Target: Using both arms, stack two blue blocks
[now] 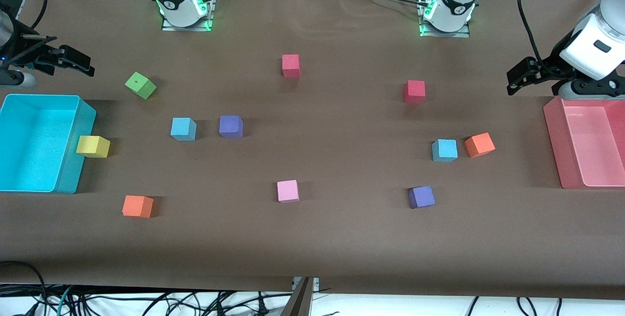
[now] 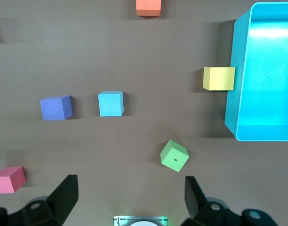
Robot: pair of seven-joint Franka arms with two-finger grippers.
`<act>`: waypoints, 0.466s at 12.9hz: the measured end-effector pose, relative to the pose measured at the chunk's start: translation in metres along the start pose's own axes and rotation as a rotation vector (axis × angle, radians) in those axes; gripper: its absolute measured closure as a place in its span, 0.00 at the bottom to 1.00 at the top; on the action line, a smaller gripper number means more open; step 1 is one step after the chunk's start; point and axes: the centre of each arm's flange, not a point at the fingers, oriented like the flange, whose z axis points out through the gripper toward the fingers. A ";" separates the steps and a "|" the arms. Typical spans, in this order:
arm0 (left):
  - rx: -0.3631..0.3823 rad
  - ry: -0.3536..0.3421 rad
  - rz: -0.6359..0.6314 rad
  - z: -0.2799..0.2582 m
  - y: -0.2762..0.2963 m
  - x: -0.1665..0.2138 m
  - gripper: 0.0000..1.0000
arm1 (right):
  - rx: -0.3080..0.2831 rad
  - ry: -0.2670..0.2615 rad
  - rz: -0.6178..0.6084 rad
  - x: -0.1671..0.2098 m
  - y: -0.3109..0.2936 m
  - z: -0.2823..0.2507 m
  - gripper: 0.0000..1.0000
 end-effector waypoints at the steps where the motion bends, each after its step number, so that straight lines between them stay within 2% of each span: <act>1: 0.001 0.001 -0.001 0.000 0.000 0.000 0.00 | 0.000 -0.001 0.000 0.000 0.000 0.000 0.00; 6: 0.002 0.005 -0.004 -0.003 -0.003 -0.001 0.00 | 0.000 -0.006 0.001 0.001 0.000 0.002 0.00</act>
